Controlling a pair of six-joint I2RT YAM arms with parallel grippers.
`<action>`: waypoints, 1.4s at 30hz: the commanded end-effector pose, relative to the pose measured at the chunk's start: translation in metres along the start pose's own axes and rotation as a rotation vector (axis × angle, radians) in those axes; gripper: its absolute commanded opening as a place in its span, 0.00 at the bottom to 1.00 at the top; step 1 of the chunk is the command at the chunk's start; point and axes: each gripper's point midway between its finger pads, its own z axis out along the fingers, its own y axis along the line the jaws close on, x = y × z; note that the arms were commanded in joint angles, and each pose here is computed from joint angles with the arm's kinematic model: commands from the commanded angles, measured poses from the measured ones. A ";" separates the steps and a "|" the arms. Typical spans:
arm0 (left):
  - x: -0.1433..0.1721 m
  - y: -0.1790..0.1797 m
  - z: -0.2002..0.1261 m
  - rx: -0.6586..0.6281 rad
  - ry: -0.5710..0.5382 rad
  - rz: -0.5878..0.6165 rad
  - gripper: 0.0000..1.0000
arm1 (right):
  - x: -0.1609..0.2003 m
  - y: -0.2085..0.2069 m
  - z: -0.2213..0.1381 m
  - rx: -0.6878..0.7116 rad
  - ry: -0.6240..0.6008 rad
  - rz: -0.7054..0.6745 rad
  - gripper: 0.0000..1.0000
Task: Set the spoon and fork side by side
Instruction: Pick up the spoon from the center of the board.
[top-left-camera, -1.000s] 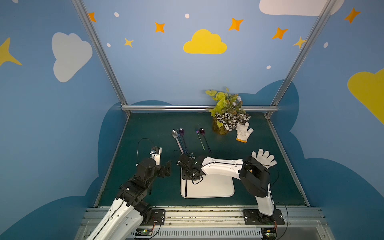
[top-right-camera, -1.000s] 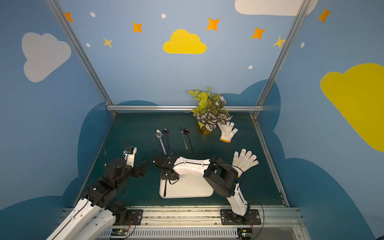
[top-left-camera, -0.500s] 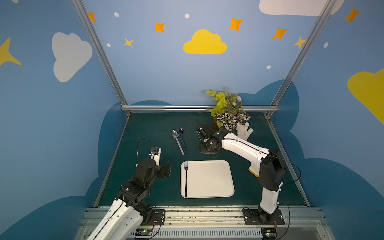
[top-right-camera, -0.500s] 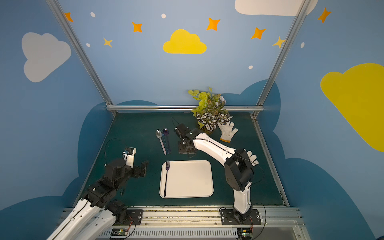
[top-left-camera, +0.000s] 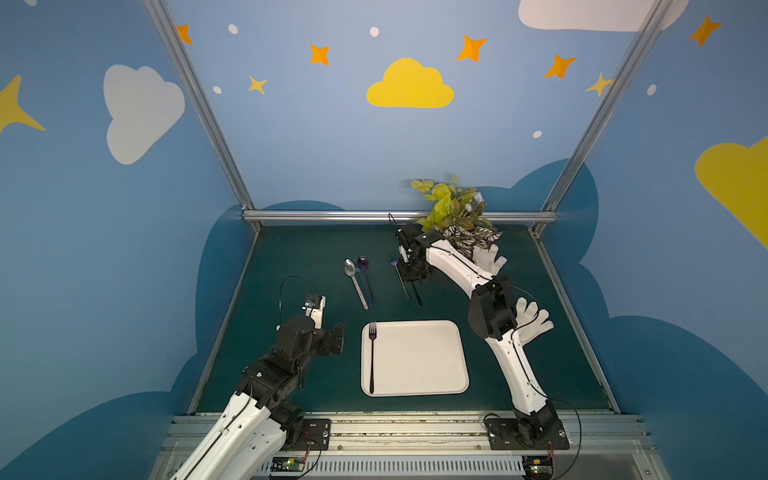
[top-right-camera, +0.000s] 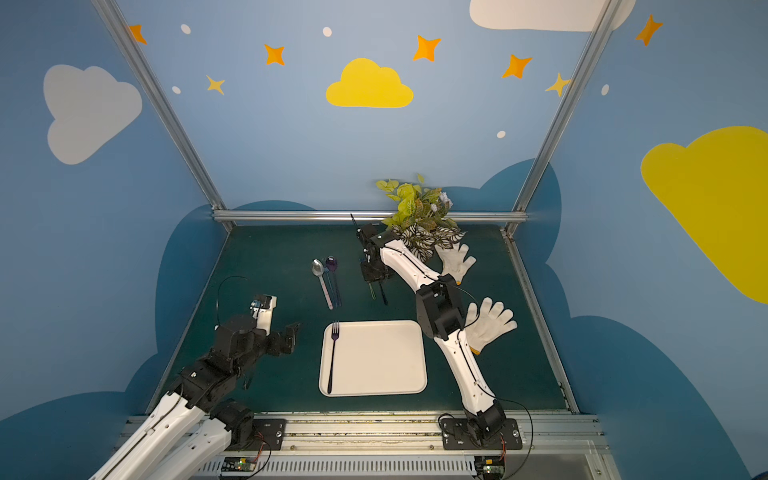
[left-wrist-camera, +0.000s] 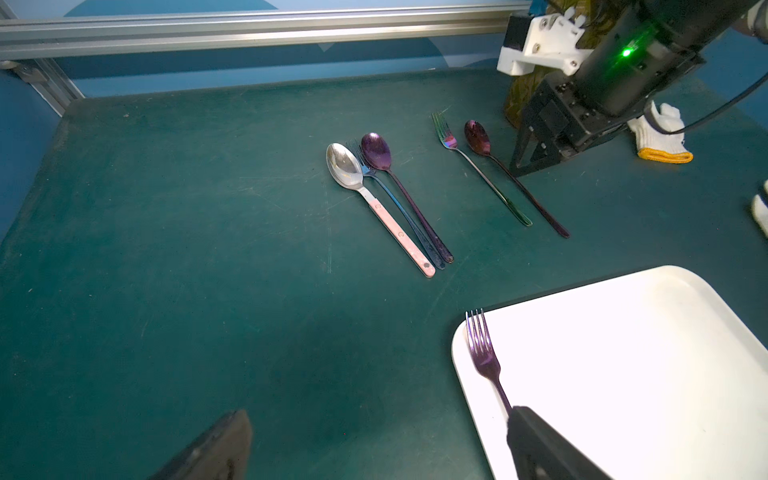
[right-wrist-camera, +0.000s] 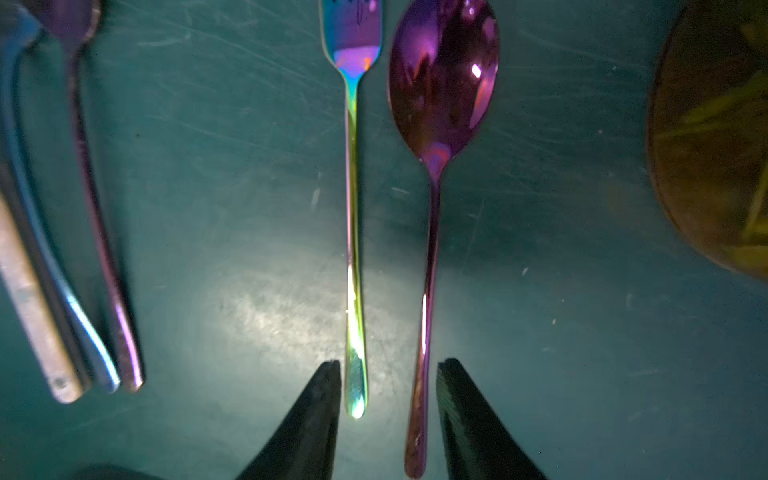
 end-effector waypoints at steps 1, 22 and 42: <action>-0.002 -0.002 0.003 0.005 -0.015 0.006 1.00 | -0.007 -0.017 -0.002 0.014 0.006 -0.015 0.42; 0.003 0.004 0.011 -0.030 0.021 0.030 1.00 | -0.021 -0.007 0.042 -0.099 -0.026 -0.031 0.34; -0.002 0.006 0.005 -0.029 -0.010 0.016 1.00 | -0.015 -0.010 0.023 0.042 -0.026 -0.136 0.00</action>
